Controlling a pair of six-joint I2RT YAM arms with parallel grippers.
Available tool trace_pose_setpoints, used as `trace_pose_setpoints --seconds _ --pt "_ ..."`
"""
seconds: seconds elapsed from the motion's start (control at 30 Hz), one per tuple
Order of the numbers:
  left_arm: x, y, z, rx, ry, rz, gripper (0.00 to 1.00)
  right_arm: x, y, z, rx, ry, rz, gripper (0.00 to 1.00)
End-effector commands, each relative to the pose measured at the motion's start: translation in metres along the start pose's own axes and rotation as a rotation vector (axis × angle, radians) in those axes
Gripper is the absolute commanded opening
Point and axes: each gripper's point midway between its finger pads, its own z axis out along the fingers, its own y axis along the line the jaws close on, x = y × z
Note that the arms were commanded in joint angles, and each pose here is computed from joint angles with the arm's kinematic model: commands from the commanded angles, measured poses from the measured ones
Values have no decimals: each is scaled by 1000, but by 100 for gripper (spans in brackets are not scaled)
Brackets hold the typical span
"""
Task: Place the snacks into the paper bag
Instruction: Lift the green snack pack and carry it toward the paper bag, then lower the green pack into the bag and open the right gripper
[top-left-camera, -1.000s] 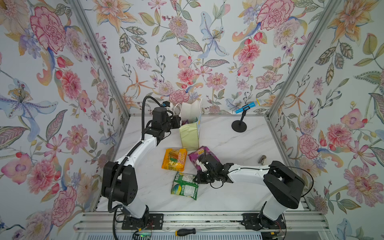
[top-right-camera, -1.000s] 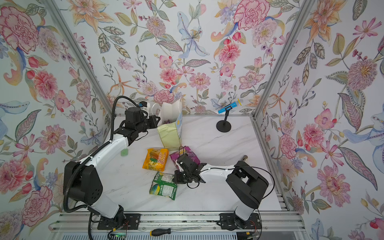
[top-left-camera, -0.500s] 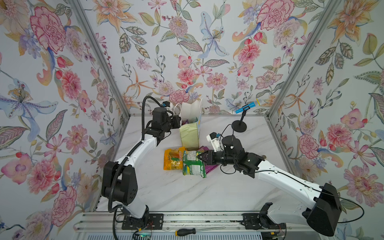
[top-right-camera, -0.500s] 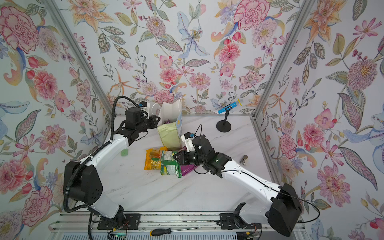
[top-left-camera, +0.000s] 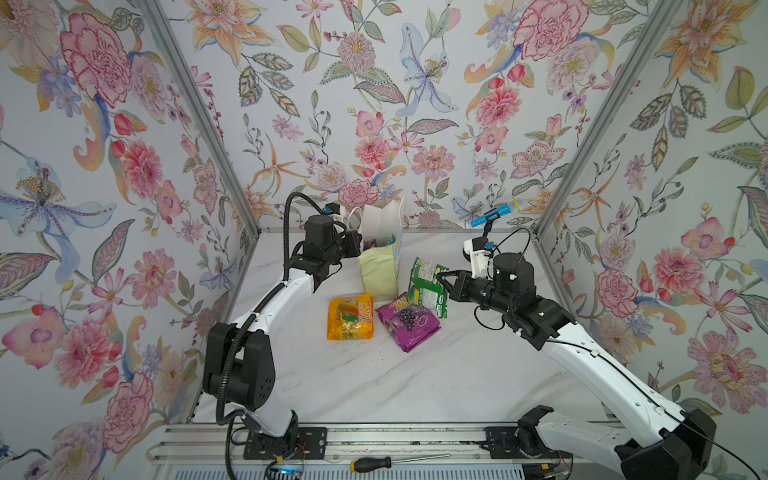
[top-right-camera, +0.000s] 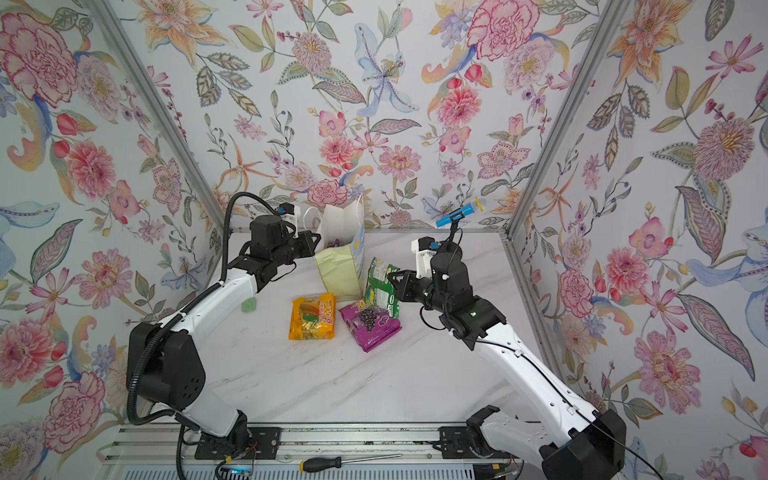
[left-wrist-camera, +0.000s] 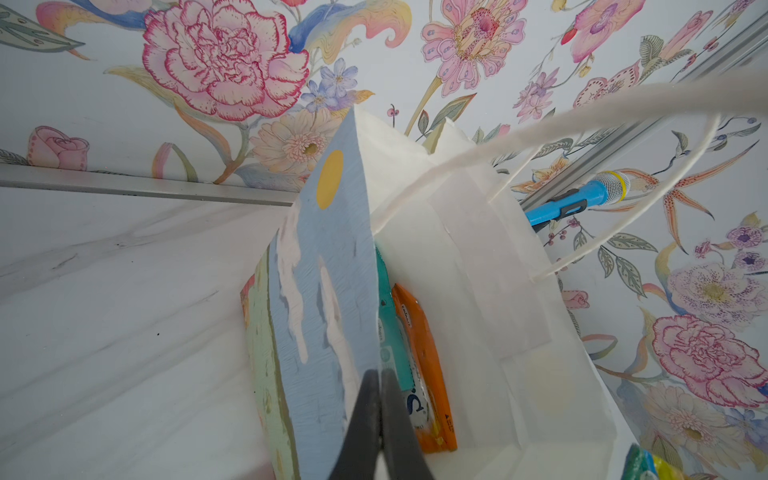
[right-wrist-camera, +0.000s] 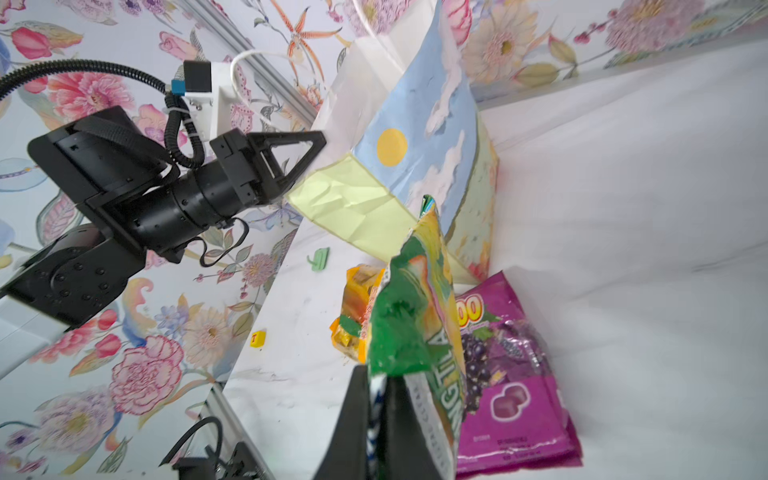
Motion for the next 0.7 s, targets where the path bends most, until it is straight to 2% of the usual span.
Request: trace_pose_setpoints --seconds 0.0,0.23,0.67 --pt "-7 -4 -6 18 -27 9 0 -59 24 -14 -19 -159 -107 0" --pt "-12 -7 -8 21 -35 12 0 -106 56 -20 -70 -255 -205 0" --pt "-10 -7 -6 26 -31 11 0 -140 103 0 -214 -288 -263 0"
